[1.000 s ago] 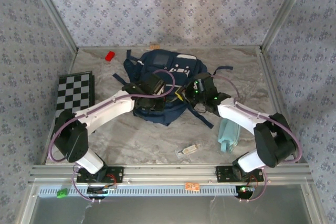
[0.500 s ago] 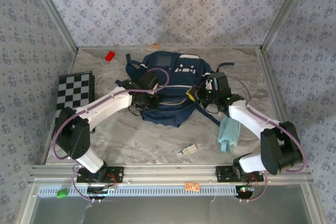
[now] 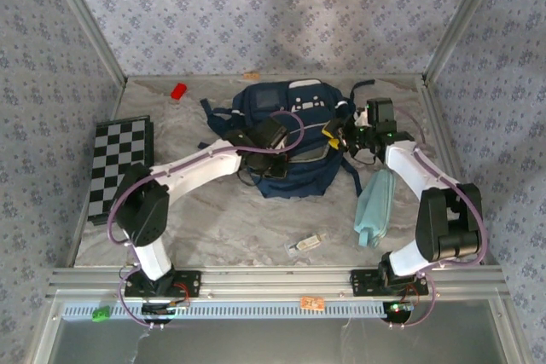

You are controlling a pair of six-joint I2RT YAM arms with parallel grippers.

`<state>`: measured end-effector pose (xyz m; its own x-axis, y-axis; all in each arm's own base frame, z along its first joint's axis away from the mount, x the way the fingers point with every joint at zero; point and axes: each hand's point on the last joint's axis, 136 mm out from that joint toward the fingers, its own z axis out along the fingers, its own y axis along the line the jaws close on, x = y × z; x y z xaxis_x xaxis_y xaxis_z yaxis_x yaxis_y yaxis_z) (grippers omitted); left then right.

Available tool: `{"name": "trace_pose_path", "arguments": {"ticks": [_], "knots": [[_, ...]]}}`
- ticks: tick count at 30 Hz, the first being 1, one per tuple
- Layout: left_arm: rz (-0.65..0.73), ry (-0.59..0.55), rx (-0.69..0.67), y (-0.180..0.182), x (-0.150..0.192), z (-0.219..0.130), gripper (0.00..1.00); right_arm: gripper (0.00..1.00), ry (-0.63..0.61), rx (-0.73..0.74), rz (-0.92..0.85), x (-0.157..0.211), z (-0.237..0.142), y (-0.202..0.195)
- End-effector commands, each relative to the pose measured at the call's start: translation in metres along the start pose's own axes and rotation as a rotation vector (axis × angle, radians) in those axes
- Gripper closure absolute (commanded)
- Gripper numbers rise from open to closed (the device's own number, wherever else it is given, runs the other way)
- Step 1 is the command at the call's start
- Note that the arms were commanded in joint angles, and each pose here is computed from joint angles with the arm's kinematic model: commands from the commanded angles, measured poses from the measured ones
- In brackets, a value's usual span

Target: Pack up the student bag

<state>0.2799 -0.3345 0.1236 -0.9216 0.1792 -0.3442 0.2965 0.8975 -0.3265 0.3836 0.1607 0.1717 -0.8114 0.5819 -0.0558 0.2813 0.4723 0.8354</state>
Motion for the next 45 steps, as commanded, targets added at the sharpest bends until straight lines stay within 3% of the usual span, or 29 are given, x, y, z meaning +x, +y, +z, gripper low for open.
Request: {"name": "trace_pose_path", "arguments": {"ticks": [1,6,14,19,21,24,28,35,40,45], "knots": [[-0.047,-0.062,0.08,-0.03,-0.02,-0.009,1.0,0.56,0.008,0.055,-0.012,0.024,-0.004,0.0],[-0.05,-0.057,0.117,-0.042,-0.024,-0.008,1.0,0.54,-0.014,-0.005,0.074,0.051,0.008,-0.009],[-0.026,-0.051,0.124,-0.049,-0.023,-0.008,1.0,0.59,-0.017,0.038,0.03,0.073,0.034,-0.002],[-0.007,-0.044,0.109,-0.046,-0.021,-0.011,1.0,0.77,-0.005,0.028,0.049,0.07,0.048,-0.006],[0.012,-0.035,0.078,-0.039,-0.017,-0.012,1.0,0.89,-0.007,0.037,0.019,0.069,0.044,-0.002],[0.054,-0.024,0.046,-0.029,-0.009,-0.019,1.0,1.0,-0.01,0.055,-0.028,0.069,0.033,0.001],[0.126,0.022,0.014,-0.015,0.012,-0.029,1.0,1.0,0.032,0.111,-0.014,0.074,0.021,-0.019],[0.157,0.068,-0.155,0.041,0.035,-0.032,1.0,1.0,0.02,0.076,0.043,0.059,-0.002,-0.039],[0.13,0.031,-0.217,0.074,0.026,-0.031,1.0,1.0,0.018,0.04,0.05,0.047,-0.014,-0.034],[0.134,-0.103,-0.222,0.092,-0.007,-0.03,1.0,1.0,0.023,0.008,0.023,0.042,-0.028,-0.018]]}}
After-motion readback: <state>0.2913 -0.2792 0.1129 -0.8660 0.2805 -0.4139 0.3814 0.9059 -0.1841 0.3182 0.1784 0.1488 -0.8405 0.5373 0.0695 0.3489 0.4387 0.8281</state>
